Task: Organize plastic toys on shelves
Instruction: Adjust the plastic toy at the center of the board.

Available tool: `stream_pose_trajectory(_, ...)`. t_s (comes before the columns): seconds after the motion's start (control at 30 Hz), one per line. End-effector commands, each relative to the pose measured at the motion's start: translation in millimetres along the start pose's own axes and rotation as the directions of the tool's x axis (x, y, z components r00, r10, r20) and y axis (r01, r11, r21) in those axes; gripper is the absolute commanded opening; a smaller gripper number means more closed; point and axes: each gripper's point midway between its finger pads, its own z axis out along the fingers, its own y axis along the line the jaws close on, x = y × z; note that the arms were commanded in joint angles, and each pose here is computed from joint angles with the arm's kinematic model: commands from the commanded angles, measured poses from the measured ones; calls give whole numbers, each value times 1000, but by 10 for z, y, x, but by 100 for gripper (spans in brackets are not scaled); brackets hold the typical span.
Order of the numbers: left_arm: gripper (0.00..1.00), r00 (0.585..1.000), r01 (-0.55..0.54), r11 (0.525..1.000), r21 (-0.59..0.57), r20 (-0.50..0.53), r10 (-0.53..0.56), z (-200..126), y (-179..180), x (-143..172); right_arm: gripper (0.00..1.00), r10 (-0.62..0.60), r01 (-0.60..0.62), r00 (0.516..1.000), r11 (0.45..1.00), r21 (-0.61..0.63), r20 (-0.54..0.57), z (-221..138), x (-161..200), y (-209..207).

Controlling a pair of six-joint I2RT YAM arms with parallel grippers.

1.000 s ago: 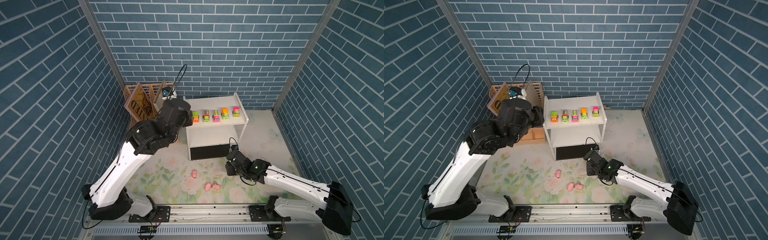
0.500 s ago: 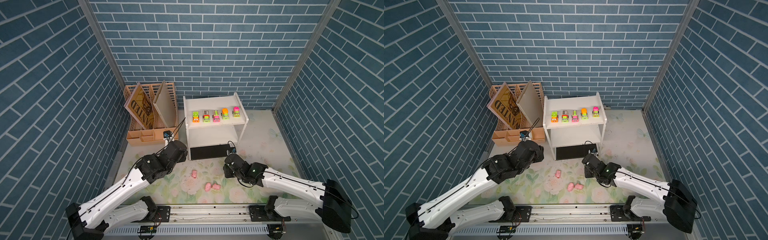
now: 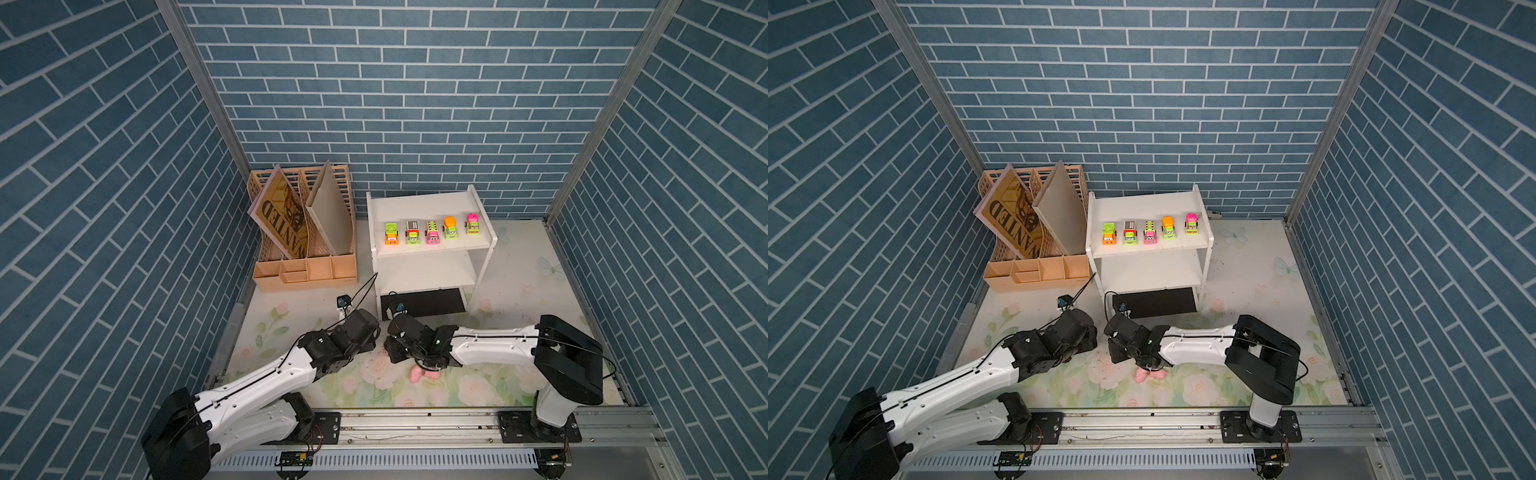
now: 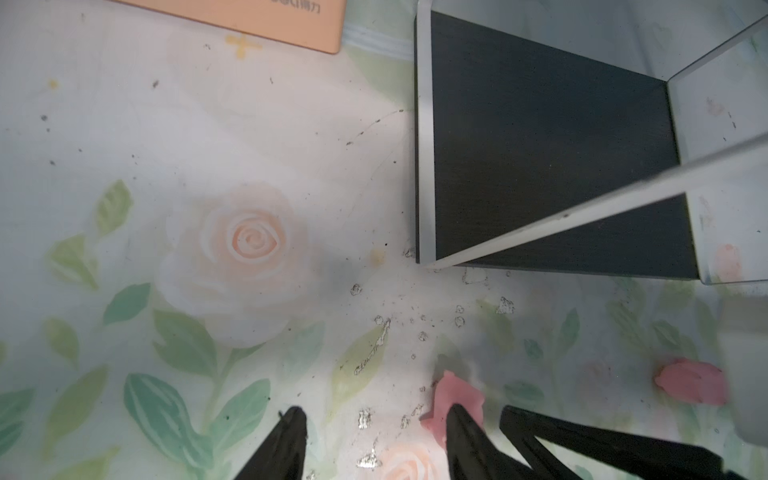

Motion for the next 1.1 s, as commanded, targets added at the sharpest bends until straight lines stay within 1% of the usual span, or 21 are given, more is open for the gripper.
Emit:
stream_pose_trajectory(0.0, 58, 999, 39, 998, 47, 35, -41, -10, -59, -69, 32, 13, -13, 1000, 999, 52, 1, 95, 0, -74)
stream_pose_trajectory(0.1, 58, 999, 28, 998, 58, 30, -30, 11, -75, -48, 31, 31, -29, 999, 994, 108, -19, 92, 101, -229)
stream_pose_trajectory(0.3, 56, 1000, 5, 994, 113, -3, -5, 77, -194, 25, 31, 76, -70, 997, 975, 209, -24, -115, 271, -557)
stream_pose_trajectory(0.37, 56, 1000, -2, 994, 113, -7, 3, 89, -210, 30, 31, 80, -75, 997, 971, 227, -13, -184, 254, -597)
stream_pose_trajectory(0.47, 56, 1000, -6, 994, 107, 1, 6, 75, -229, -9, 31, 66, -71, 997, 972, 225, 33, -291, 123, -521)
stream_pose_trajectory(0.53, 56, 1000, -11, 995, 99, 14, 9, 39, -234, -61, 35, 53, -63, 997, 972, 226, 50, -324, 74, -442)
stream_pose_trajectory(0.6, 57, 999, -12, 996, 87, 32, 9, -17, -228, -130, 41, 51, -58, 998, 972, 228, 38, -298, 106, -362)
stream_pose_trajectory(0.8, 58, 995, -8, 997, 72, 101, 1, -277, -206, -366, 52, 110, -111, 994, 960, 257, 17, -173, 247, -250)
stream_pose_trajectory(0.93, 59, 991, -7, 997, 71, 131, -2, -422, -174, -458, 54, 106, -98, 994, 957, 274, -12, -17, 346, -227)
stream_pose_trajectory(1.07, 60, 989, -12, 998, 62, 149, 2, -503, -135, -504, 53, 99, -89, 995, 946, 311, -17, 67, 397, -303)
